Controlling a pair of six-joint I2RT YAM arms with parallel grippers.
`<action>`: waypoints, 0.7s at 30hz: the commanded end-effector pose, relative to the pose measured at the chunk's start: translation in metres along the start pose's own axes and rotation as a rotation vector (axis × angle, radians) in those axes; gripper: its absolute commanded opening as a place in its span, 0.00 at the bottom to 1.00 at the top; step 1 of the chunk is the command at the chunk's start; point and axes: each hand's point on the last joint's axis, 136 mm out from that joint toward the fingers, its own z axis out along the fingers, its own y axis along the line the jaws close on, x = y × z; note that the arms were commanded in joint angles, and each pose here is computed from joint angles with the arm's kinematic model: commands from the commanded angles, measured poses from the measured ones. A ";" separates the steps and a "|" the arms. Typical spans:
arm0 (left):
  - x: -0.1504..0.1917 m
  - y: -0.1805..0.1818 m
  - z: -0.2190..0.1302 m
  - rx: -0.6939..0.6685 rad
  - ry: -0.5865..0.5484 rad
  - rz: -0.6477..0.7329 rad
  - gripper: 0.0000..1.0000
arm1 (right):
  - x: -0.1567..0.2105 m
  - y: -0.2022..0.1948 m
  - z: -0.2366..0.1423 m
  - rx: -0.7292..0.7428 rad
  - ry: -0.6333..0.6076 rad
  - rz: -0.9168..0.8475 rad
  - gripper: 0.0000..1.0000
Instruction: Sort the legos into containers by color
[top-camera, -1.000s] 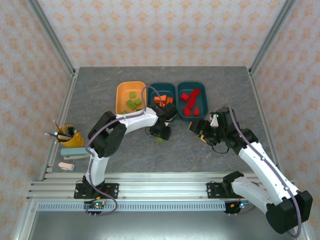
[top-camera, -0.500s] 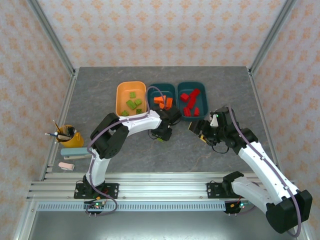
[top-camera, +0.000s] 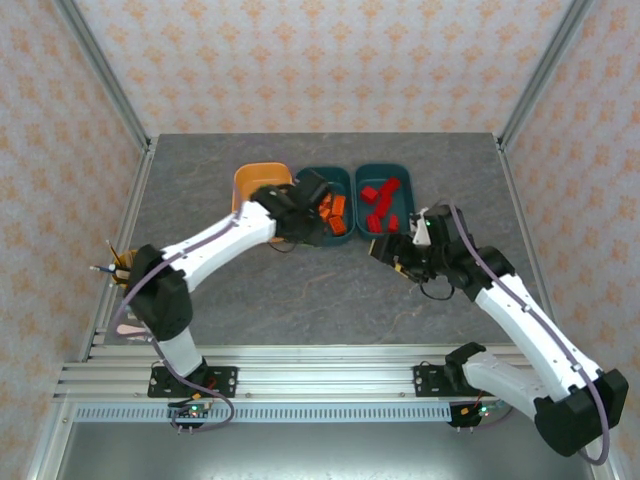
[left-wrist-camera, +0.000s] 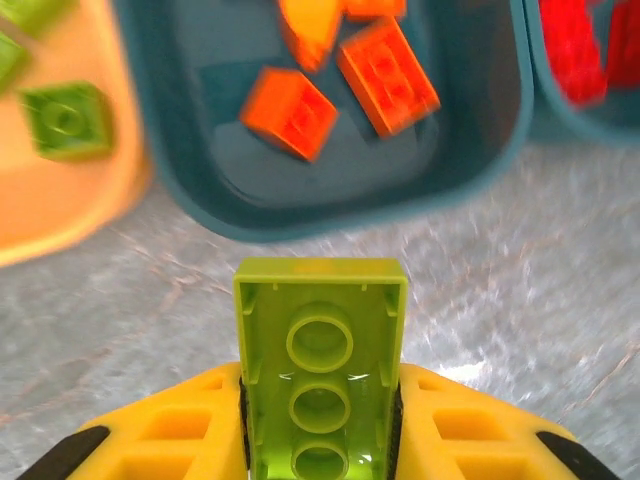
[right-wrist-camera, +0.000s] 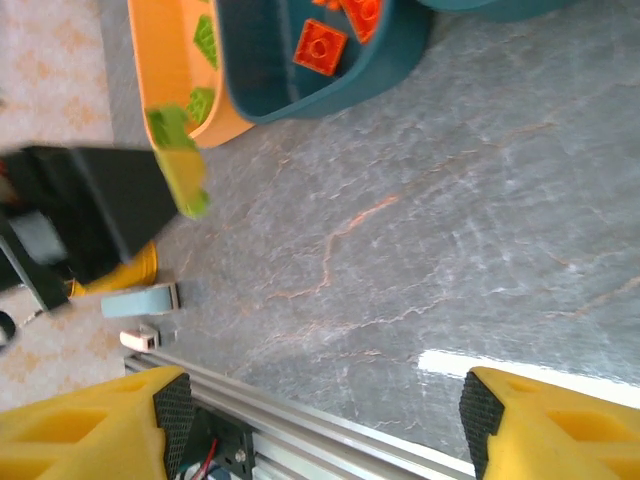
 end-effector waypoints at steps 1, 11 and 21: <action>-0.022 0.037 -0.006 0.001 -0.012 -0.166 0.33 | -0.013 0.035 0.003 -0.034 -0.052 -0.127 0.73; -0.109 0.090 0.038 0.074 -0.103 -0.445 0.33 | -0.071 0.111 0.050 -0.133 -0.189 -0.190 0.73; -0.153 0.116 0.109 0.049 -0.087 -0.543 0.33 | -0.099 0.124 0.087 -0.123 -0.207 -0.144 0.74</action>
